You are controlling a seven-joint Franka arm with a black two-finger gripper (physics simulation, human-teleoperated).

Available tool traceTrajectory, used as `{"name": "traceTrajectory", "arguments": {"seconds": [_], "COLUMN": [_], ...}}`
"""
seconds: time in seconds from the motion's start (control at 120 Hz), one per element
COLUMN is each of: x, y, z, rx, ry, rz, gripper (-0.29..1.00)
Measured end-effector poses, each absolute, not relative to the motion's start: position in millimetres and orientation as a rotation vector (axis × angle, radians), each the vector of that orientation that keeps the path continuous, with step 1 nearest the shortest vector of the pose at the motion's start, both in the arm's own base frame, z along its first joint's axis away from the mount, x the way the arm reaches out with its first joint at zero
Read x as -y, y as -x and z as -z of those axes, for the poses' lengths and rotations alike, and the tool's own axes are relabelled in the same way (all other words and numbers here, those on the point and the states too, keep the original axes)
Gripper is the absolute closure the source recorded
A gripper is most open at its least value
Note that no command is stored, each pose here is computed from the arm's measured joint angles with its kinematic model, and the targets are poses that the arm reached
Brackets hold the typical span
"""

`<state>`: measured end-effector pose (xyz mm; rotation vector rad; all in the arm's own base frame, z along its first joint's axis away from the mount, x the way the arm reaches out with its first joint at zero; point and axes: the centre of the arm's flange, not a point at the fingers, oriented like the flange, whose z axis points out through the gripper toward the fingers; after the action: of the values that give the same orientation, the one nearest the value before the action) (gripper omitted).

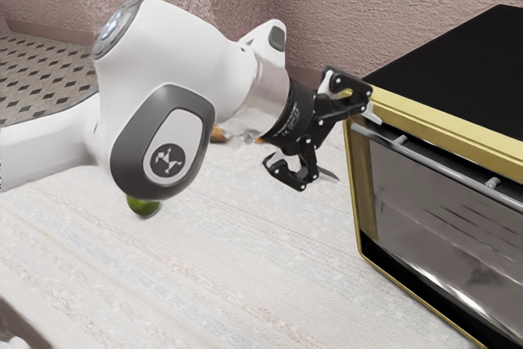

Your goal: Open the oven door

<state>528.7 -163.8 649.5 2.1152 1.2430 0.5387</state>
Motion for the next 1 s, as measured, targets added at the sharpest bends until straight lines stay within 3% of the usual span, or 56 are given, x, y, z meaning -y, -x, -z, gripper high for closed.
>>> {"name": "traceTrajectory", "arguments": {"seconds": [0.517,0.783,1.0], "x": [165.2,140.3,156.0], "y": [-544.7,-528.8,-451.2], "z": [-628.5,-622.8,-602.6], "rx": [-1.302,-1.357,-1.368], "ry": [-2.119,-2.105,-2.133], "rz": [-0.523,-0.528,-0.553], "gripper": [0.00,0.00,0.00]}}
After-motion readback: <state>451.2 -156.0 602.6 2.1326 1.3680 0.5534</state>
